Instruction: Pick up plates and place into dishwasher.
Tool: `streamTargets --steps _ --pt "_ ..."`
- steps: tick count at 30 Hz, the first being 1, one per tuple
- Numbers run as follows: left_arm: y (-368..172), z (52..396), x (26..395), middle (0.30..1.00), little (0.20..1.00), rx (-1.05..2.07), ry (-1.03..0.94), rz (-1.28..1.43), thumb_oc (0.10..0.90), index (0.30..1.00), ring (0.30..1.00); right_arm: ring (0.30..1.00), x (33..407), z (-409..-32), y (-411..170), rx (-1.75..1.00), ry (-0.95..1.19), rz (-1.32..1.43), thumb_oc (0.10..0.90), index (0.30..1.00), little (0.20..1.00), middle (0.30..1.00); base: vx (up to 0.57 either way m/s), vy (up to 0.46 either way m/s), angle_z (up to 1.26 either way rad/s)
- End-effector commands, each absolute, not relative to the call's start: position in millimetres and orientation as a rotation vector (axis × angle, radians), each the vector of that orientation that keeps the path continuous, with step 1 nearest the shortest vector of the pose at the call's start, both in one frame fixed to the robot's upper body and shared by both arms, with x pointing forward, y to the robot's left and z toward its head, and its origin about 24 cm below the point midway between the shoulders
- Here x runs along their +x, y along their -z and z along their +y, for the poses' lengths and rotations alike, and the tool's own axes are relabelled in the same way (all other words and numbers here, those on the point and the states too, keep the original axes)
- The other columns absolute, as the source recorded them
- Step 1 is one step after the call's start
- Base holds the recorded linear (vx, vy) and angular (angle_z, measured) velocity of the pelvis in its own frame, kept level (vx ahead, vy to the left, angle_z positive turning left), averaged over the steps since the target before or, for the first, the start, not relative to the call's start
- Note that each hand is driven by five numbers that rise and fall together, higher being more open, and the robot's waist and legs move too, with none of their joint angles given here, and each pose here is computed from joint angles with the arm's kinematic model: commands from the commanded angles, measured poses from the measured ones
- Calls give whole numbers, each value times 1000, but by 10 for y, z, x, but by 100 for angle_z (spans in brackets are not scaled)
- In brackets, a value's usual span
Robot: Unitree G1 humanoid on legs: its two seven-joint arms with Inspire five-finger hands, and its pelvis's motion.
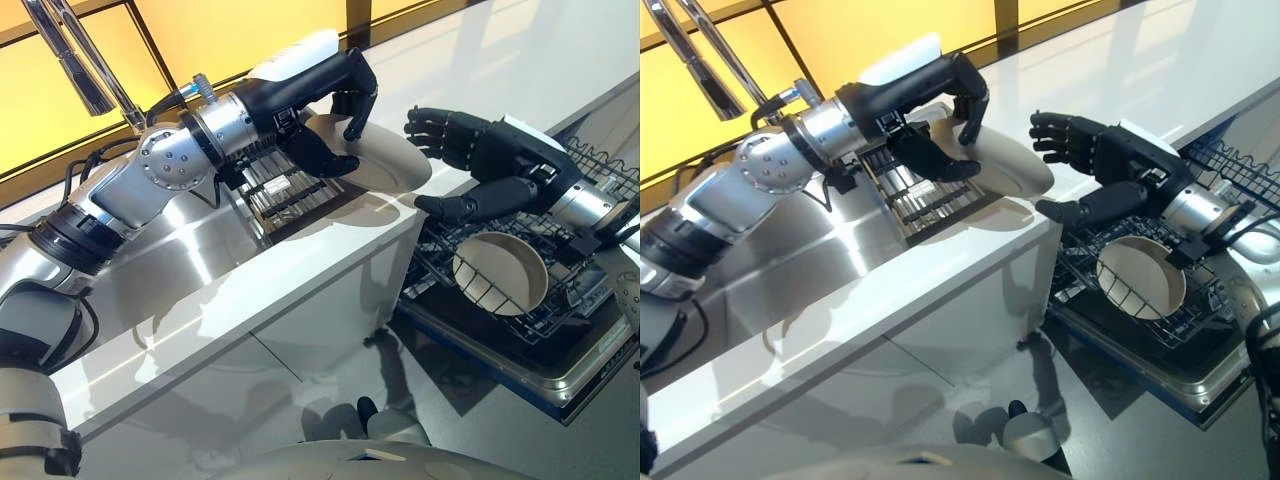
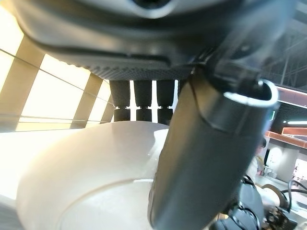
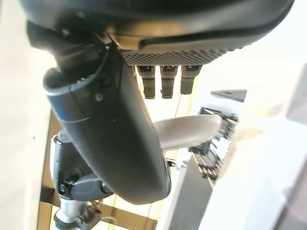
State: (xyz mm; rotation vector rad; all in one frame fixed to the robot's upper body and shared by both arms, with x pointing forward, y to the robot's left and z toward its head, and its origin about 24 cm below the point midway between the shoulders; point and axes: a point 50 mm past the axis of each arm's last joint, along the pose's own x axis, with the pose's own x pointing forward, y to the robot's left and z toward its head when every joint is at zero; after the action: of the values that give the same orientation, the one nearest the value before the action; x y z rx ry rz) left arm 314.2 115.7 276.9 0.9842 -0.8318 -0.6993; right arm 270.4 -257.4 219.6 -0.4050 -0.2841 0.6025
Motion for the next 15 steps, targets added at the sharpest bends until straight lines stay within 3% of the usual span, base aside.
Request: streamTargets --steps 1,7,8,10,12,15 --pt "-3264 1305 3185 300 200 877 525 -967 100 300 300 900 2626 -2360 -2801 -369 -626 -651 800 900 900 900 0 0 0" --pt "-3233 1255 3199 300 200 841 534 -971 100 300 300 900 2650 -2276 -2833 -354 -655 -668 800 900 900 900 0 0 0" --pt "-3234 1242 3198 300 200 833 534 -976 100 300 300 867 2660 -2256 -2829 -350 -662 -665 762 867 862 867 0 0 0" --pt "-3232 1223 3202 300 200 826 535 -980 100 300 300 469 2674 -2236 -2818 -347 -666 -660 298 469 398 469 0 0 0" --pt "-3234 1195 3203 300 200 819 537 -987 100 300 300 300 2691 -2208 -2788 -349 -679 -649 100 300 200 300 0 0 0" --pt "-3246 1165 3202 300 200 817 539 -996 100 300 300 300 2709 -2190 -2773 -355 -681 -636 100 300 200 300 0 0 0"
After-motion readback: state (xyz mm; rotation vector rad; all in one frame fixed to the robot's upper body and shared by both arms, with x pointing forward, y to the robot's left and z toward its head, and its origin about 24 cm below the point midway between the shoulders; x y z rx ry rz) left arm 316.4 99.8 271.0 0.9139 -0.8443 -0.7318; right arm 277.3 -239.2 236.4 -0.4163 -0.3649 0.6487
